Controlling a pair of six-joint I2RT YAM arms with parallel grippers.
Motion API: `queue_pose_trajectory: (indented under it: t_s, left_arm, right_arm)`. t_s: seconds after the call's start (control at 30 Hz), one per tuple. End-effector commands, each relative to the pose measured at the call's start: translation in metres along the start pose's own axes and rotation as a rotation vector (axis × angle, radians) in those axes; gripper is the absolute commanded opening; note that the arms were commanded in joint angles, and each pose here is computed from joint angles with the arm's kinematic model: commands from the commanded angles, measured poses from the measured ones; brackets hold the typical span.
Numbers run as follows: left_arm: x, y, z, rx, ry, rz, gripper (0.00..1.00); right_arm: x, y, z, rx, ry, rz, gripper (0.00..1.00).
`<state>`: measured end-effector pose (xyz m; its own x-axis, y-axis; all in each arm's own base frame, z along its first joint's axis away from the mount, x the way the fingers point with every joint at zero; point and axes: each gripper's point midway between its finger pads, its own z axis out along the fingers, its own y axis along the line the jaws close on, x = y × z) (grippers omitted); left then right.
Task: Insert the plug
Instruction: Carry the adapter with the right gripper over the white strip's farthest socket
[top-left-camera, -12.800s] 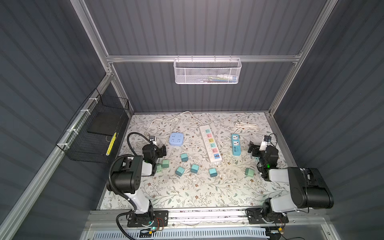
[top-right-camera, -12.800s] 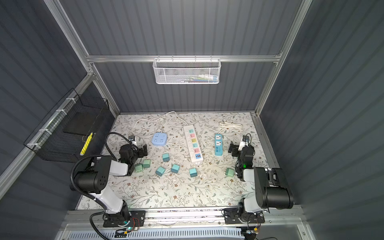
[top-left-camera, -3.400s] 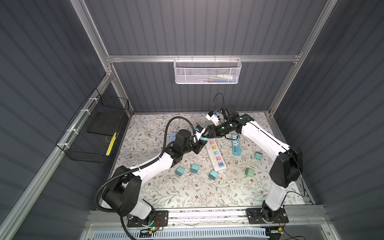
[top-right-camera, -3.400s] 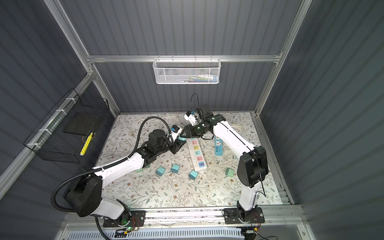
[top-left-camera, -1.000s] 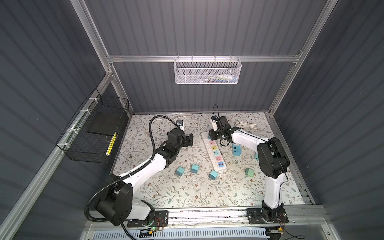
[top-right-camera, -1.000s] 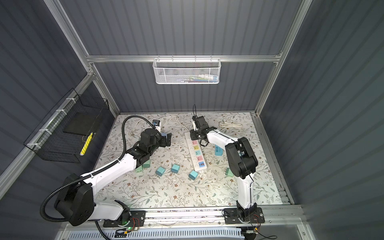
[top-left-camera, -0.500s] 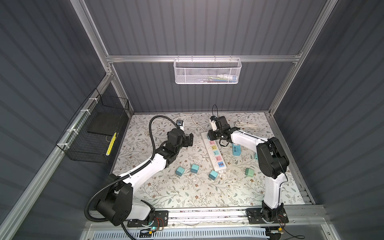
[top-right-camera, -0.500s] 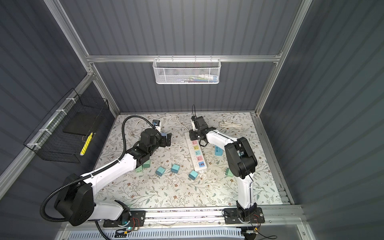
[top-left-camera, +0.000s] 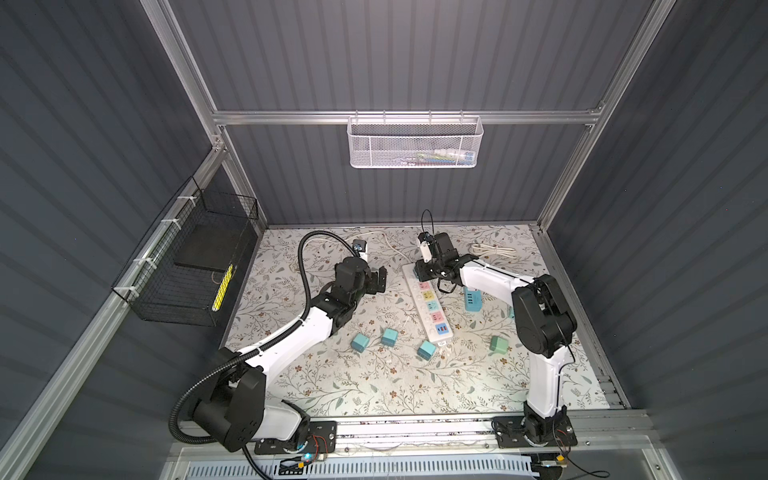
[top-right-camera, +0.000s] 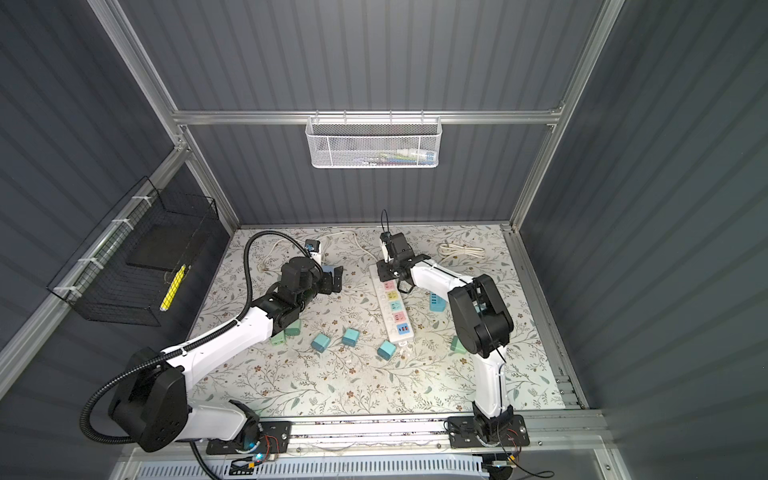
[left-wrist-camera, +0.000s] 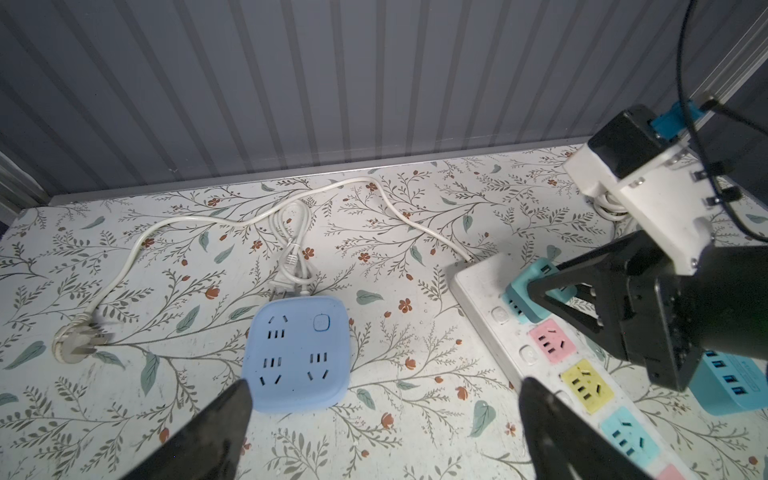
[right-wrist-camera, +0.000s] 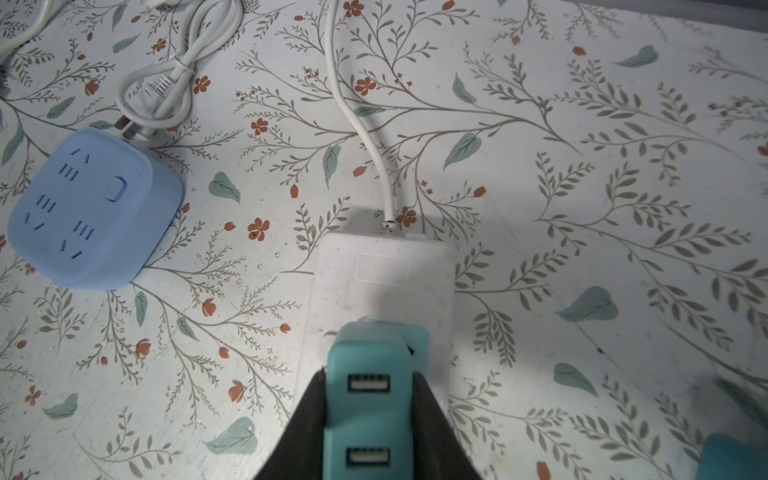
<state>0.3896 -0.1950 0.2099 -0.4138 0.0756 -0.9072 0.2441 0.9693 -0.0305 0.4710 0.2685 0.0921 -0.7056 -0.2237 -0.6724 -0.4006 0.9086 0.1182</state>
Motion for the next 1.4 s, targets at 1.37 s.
queue_pose_trajectory:
  t_s: [1.37]
  left_arm:
    - [-0.021,-0.003,-0.007,0.007,-0.043,0.007,1.0]
  right_arm:
    - [0.099,-0.013,0.028,0.139,0.386,-0.139,0.16]
